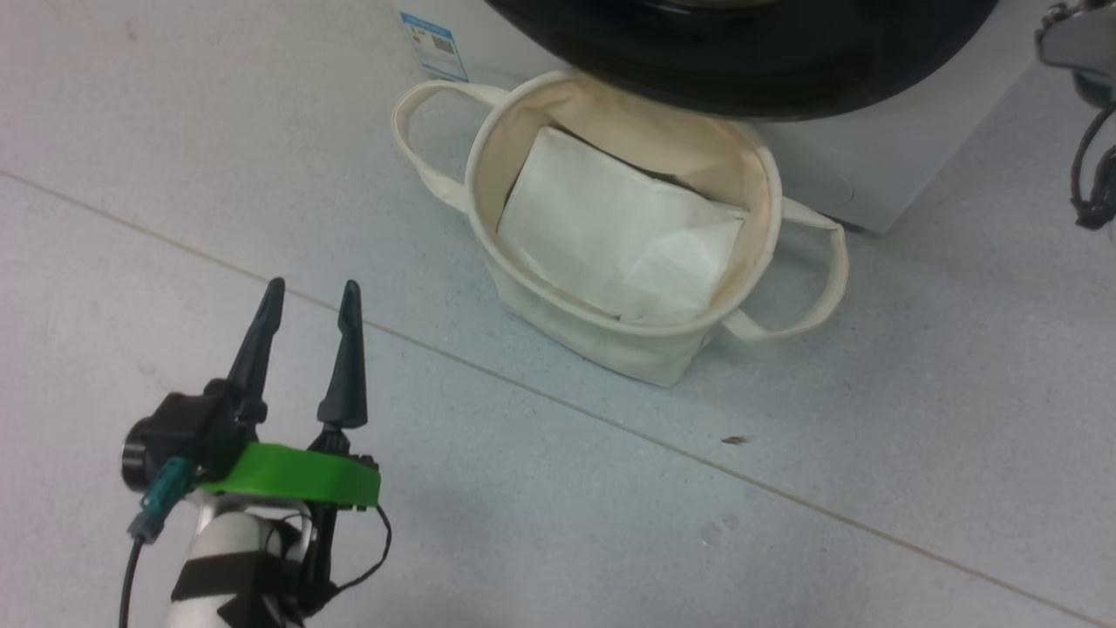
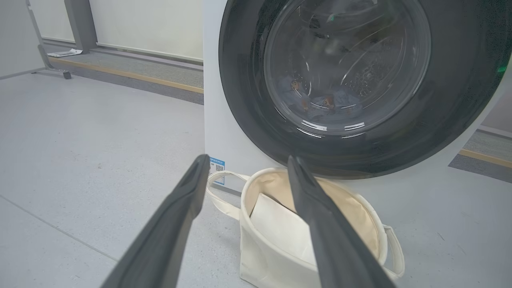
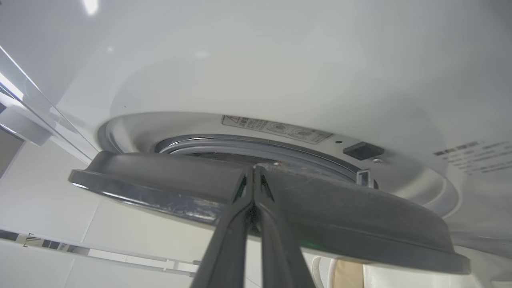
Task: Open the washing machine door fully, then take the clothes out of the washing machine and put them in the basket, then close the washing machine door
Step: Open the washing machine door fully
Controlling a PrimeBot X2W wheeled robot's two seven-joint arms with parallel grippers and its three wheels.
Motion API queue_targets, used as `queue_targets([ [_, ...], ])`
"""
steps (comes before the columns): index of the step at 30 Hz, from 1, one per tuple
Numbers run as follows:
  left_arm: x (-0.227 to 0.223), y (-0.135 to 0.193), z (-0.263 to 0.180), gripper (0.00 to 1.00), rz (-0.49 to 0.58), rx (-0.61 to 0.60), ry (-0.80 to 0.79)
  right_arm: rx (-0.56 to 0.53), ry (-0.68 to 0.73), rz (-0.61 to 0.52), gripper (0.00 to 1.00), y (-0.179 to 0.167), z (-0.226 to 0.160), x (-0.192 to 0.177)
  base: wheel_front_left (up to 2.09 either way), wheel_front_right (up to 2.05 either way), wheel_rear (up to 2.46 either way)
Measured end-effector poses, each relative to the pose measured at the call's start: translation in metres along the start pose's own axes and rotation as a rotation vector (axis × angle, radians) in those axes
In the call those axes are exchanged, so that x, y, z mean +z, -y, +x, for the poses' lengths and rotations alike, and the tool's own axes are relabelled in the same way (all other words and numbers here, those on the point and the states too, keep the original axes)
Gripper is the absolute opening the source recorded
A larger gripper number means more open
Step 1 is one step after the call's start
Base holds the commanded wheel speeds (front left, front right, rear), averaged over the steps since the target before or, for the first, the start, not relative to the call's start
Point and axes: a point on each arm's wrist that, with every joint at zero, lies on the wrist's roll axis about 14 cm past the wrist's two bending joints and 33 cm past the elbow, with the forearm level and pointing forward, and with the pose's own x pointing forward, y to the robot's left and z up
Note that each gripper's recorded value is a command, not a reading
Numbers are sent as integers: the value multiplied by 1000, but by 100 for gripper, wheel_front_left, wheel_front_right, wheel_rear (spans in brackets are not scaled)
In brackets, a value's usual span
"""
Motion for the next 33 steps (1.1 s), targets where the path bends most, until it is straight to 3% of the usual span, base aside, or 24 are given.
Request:
queue_targets([
  [33,19,6,-47,100,-10,-45,38,74,-317,-69,0,-44,-111,-134,0,0,0],
])
